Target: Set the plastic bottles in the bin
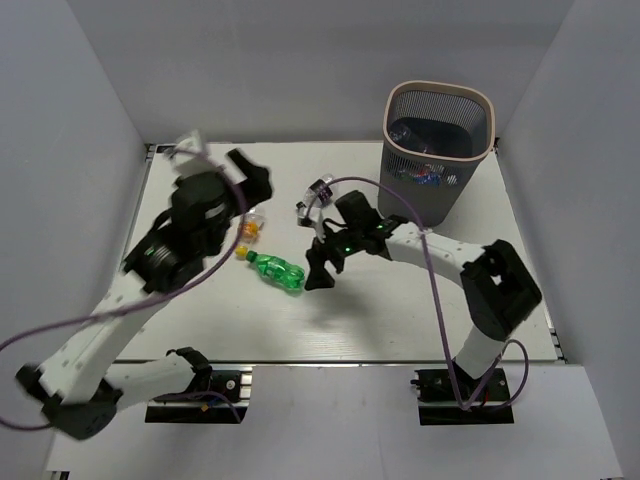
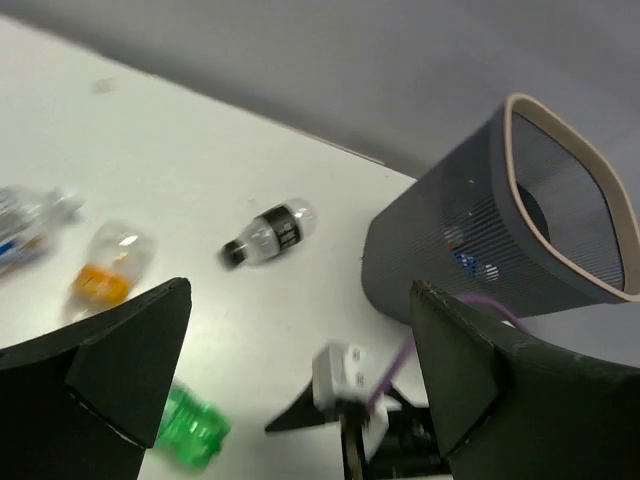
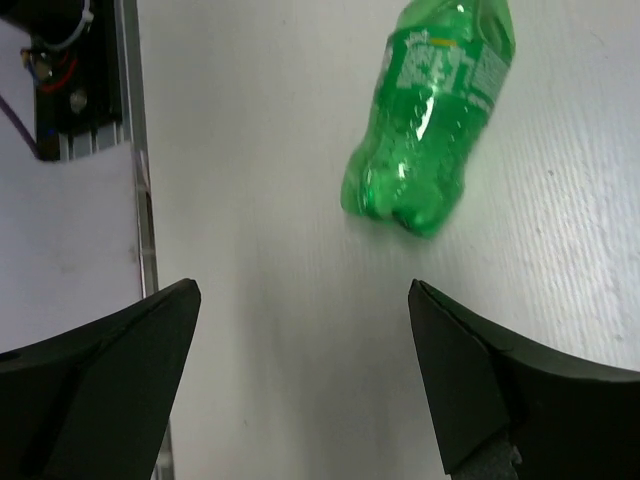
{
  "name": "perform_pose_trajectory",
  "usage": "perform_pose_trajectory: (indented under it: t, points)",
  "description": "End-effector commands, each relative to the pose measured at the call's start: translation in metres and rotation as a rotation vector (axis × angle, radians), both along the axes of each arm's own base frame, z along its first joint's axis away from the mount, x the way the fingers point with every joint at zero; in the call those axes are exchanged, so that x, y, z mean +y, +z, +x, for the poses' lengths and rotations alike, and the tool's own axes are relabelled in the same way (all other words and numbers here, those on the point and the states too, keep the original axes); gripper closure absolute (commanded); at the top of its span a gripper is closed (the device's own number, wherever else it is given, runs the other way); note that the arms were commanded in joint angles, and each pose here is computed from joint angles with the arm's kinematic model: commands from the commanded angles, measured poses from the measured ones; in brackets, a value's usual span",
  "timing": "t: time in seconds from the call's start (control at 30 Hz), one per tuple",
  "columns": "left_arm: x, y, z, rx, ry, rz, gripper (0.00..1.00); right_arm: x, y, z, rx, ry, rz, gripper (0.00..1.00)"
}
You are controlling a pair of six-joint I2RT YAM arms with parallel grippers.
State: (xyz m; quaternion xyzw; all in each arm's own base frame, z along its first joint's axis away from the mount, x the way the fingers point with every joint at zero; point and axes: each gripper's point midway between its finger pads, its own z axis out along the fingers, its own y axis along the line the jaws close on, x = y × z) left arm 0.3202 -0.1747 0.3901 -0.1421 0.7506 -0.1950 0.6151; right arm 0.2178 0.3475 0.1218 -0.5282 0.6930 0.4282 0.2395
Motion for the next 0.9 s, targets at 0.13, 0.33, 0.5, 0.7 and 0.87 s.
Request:
perform_pose_trajectory:
  t: [0.13, 0.33, 0.5, 0.7, 0.87]
  points:
    - [0.095, -0.067, -0.09, 0.175, 0.185, -0.048, 0.0, 0.058, 0.004, 0.051, -0.082, -0.275, -0.034, 0.1]
    - [0.102, -0.082, -0.1, 0.228, 0.186, -0.024, 0.0, 0.087, -0.029, 0.066, -0.094, -0.297, -0.118, 0.1]
    - [0.095, -0.096, -0.097, 0.273, 0.166, 0.037, 0.0, 0.099, -0.059, 0.055, -0.116, -0.249, -0.17, 0.1]
    - [0.094, -0.116, -0.095, 0.343, 0.163, 0.139, 0.0, 0.089, -0.095, 0.049, -0.176, -0.239, -0.258, 0.2]
    - [0.09, -0.136, -0.093, 0.377, 0.153, 0.175, 0.08, 0.069, -0.087, 0.059, -0.202, -0.255, -0.273, 0.78]
